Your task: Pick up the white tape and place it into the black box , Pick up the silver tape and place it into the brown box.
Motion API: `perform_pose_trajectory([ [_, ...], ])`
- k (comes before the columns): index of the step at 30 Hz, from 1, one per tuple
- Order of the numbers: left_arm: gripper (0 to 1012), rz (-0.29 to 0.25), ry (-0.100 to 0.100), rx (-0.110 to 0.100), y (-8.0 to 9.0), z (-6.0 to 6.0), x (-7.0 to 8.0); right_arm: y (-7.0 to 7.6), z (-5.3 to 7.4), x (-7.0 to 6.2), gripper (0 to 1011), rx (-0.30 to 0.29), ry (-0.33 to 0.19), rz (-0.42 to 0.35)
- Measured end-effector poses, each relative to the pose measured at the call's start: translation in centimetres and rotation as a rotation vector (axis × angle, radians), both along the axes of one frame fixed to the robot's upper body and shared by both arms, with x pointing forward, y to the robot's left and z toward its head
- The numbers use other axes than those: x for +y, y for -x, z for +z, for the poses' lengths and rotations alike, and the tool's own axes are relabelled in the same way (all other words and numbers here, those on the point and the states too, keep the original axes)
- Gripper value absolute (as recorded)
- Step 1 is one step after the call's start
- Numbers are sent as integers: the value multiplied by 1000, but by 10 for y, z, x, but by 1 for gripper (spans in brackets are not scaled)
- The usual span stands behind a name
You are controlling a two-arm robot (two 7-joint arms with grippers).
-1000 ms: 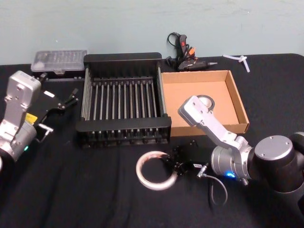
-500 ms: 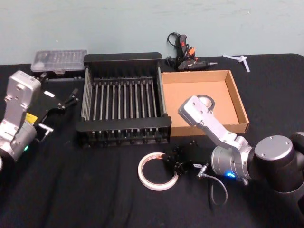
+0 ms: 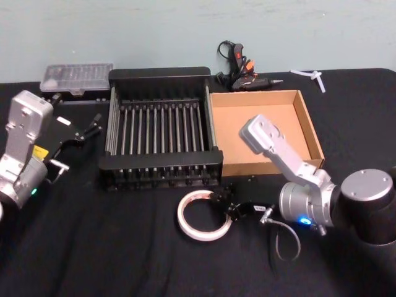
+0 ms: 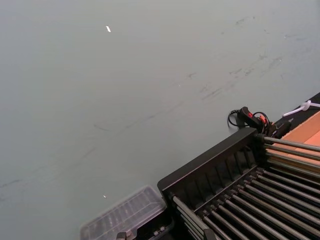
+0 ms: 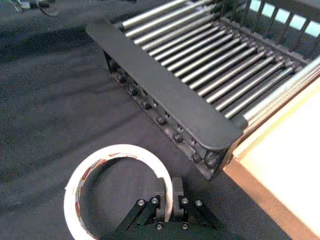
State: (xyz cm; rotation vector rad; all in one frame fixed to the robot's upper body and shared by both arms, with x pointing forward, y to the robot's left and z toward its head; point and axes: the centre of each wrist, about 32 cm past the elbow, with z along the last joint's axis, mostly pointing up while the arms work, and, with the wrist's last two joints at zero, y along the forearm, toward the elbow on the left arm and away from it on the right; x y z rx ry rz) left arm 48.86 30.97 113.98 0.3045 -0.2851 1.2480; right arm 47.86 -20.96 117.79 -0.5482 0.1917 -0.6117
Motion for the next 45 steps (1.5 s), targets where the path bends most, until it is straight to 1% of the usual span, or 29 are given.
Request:
perform_pose_trajectory([
  [1,1001,0,0,0,0,0,0,0,0,0,94,0,0,0],
  [13,1001,0,0,0,0,0,0,11,25,-9,94,-49,-34,10],
  [21,1001,0,0,0,0,0,0,17,41,-14,94,-105,-56,5],
  [22,1001,0,0,0,0,0,0,17,45,-15,94,-119,-61,-1],
  [23,1001,0,0,0,0,0,0,17,45,-15,94,-119,-61,-1],
  [27,1001,0,0,0,0,0,0,12,52,-16,94,-153,-73,-17],
  [34,1002,0,0,0,0,0,0,2,59,-14,94,-192,-88,-36],
  [36,1001,0,0,0,0,0,0,-5,61,-13,94,-204,-97,-42],
  [39,1001,0,0,0,0,0,0,-11,62,-11,94,-210,-102,-49],
  [42,1002,0,0,0,0,0,0,-24,61,-7,94,-214,-109,-62],
  [43,1002,0,0,0,0,0,0,-24,61,-7,94,-214,-109,-62],
  [45,1002,0,0,0,0,0,0,-32,60,-5,94,-215,-111,-69],
])
